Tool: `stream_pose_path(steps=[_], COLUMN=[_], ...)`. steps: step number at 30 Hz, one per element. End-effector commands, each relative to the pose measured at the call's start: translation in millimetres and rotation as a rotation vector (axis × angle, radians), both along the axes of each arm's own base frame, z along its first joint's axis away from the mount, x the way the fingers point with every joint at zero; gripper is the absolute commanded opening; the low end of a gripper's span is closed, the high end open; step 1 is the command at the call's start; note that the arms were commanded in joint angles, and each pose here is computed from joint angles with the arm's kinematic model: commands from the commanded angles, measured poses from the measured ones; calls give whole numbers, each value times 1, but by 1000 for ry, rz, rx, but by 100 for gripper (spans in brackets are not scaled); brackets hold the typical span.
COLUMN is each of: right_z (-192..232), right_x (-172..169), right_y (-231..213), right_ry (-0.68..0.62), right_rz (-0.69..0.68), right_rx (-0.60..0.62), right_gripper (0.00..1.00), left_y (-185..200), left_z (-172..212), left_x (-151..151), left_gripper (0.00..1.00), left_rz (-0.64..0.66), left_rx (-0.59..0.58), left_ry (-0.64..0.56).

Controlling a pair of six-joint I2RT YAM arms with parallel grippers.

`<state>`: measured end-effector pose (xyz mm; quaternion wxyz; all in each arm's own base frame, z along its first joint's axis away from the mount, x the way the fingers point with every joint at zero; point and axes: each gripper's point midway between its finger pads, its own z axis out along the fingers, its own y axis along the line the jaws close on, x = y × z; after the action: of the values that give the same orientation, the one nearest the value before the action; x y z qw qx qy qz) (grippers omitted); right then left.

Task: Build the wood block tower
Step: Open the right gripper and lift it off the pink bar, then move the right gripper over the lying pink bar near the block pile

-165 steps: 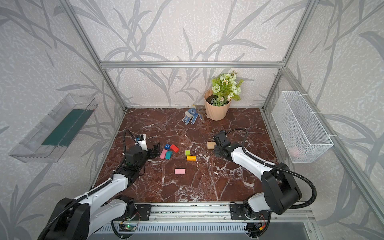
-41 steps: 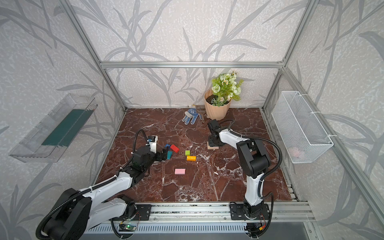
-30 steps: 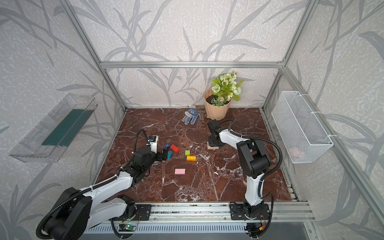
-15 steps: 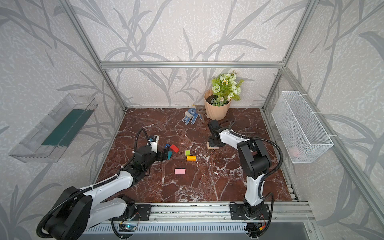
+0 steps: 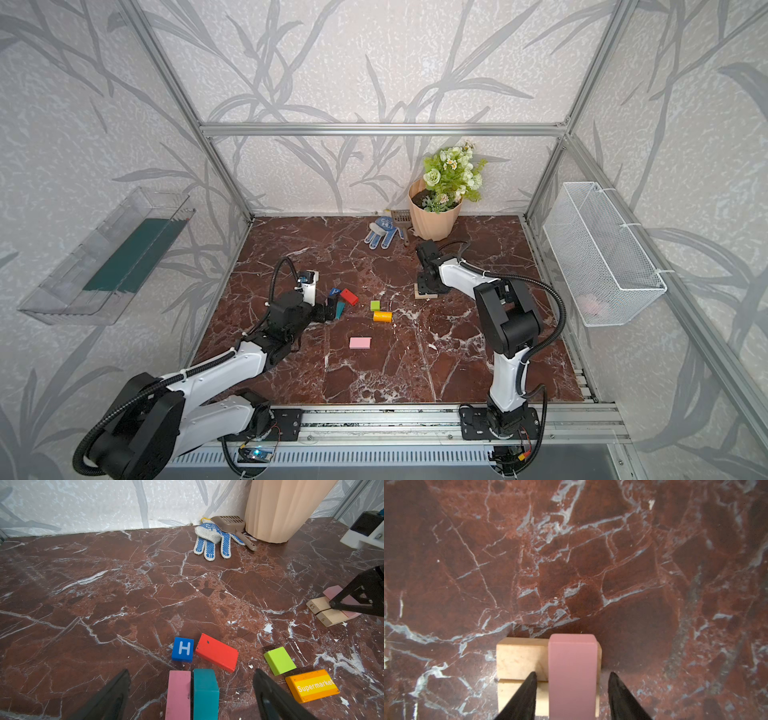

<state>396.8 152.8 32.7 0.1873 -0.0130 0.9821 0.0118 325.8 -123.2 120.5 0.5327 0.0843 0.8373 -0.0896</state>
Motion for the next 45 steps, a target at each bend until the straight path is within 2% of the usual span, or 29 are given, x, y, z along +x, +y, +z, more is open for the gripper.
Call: stream_pose_path(steps=[1, 3, 8, 15, 18, 25, 33, 38, 45], right_z=[20, 25, 41, 79, 95, 122, 121, 116, 88], right_x=[-2, -3, -11, -43, -62, -116, -172, -198, -205], right_y=[-7, -6, -7, 4, 17, 82, 147, 179, 193], right_ry=[-27, -36, -63, -191, -250, -450, -543, -507, -412], right_rz=[-3, -1, 2, 70, 125, 473, 787, 947, 1006], right_rx=[-9, -4, 14, 17, 65, 207, 332, 405, 399], right_gripper=[55, 56, 69, 72, 76, 82, 88, 91, 91], left_y=[-2, -2, -1, -2, -1, -3, -6, -7, -10], left_z=[10, 10, 10, 10, 11, 9, 9, 7, 6], left_x=[6, 6, 7, 6, 6, 6, 5, 8, 8], left_gripper=[93, 93, 93, 93, 93, 93, 93, 93, 93], left_rz=[2, 2, 10, 4, 12, 10, 4, 14, 14], left_rx=[12, 14, 18, 21, 22, 37, 55, 73, 99], left_ry=[-26, -24, -24, -25, -30, -24, -29, -21, -21])
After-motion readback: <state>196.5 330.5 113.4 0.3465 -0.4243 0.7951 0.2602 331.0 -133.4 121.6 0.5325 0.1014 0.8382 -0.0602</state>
